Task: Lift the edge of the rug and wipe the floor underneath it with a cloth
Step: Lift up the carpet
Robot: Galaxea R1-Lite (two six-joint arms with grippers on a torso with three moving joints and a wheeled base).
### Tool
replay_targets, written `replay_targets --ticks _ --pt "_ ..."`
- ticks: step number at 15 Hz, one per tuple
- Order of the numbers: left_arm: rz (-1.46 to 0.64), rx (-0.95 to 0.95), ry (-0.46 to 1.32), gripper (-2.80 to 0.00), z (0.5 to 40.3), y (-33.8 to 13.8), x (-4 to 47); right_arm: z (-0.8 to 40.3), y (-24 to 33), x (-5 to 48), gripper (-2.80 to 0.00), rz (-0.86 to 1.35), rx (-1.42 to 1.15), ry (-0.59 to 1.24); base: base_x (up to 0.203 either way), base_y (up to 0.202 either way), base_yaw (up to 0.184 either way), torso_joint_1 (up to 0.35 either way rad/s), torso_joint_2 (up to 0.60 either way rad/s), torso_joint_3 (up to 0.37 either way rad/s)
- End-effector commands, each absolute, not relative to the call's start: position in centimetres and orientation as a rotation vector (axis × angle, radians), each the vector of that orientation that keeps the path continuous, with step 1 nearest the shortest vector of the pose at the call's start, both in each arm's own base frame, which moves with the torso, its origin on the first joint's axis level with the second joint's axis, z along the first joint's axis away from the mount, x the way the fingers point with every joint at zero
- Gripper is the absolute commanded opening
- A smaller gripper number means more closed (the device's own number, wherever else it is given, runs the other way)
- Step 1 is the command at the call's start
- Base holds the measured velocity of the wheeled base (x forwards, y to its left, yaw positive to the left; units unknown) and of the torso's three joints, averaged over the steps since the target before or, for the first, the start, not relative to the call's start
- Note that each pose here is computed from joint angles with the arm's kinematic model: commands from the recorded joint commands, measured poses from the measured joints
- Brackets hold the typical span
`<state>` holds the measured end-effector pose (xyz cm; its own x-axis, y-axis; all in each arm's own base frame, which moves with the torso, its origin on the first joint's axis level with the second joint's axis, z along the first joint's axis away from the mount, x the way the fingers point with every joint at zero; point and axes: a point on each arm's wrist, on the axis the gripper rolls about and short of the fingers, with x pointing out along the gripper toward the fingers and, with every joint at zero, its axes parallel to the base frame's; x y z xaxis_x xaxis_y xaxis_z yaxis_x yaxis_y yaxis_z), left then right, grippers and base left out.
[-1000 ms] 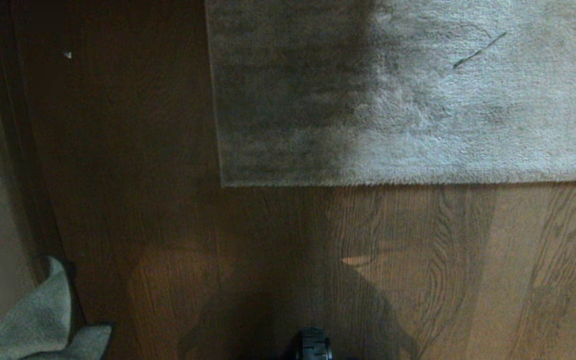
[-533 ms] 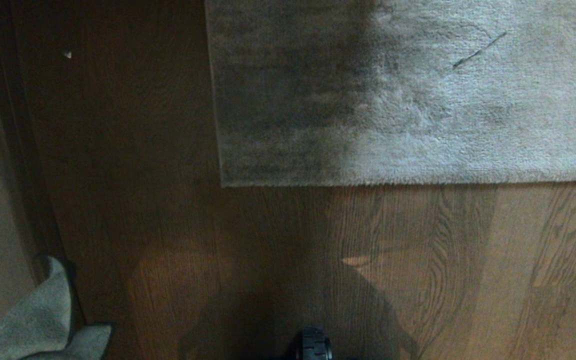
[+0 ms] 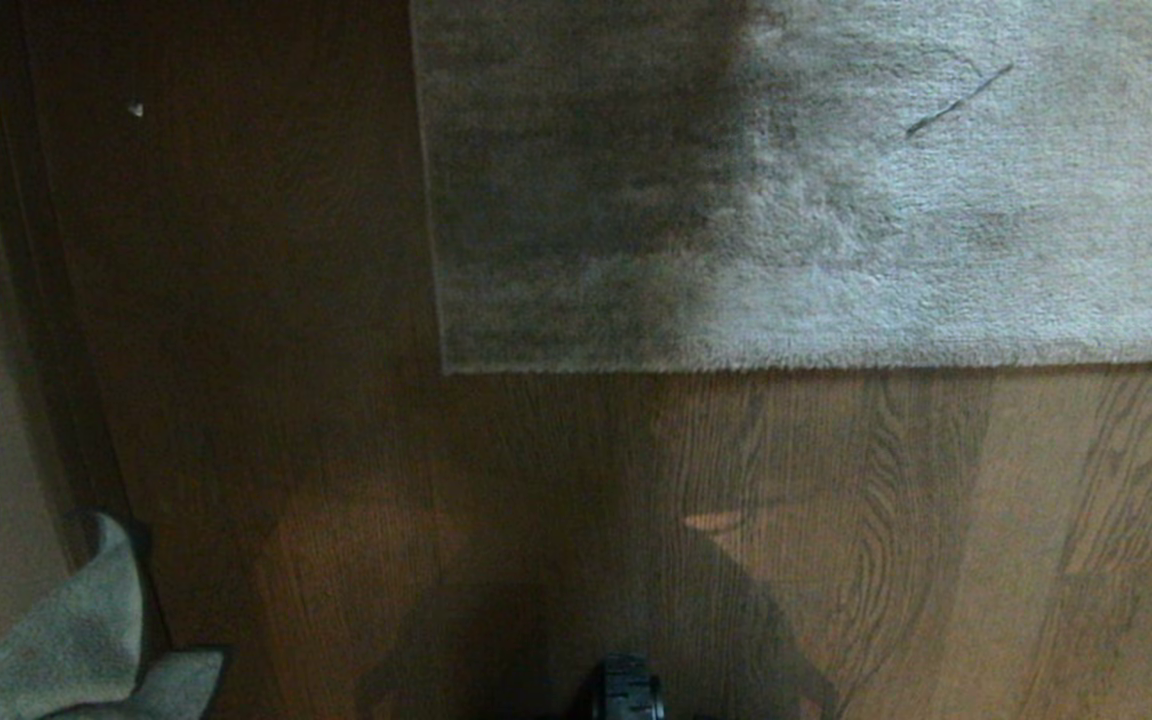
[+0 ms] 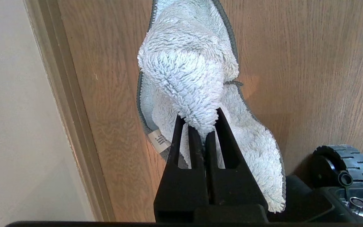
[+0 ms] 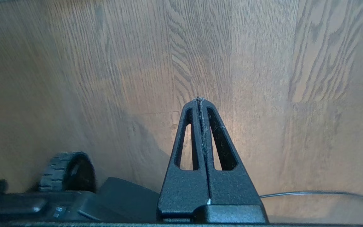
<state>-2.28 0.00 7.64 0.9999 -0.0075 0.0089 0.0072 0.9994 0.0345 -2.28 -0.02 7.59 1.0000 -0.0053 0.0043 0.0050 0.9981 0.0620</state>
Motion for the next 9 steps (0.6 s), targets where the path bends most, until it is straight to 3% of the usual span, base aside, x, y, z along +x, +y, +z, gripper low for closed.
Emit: replay_targets --ticks 1,9 --pt "-0.008 0.034 -0.009 -2.80 7.64 0.00 -2.28 7.60 -0.02 -2.28 -2.80 -0.005 0.005 -0.005 0.000 0.000 0.000 0.000 0.00 0.000" --pt "-0.008 0.034 -0.009 -2.80 7.64 0.00 -2.28 7.64 -0.02 -2.27 -2.80 -0.003 -0.038 -0.008 0.000 0.000 0.000 0.000 0.00 0.000"
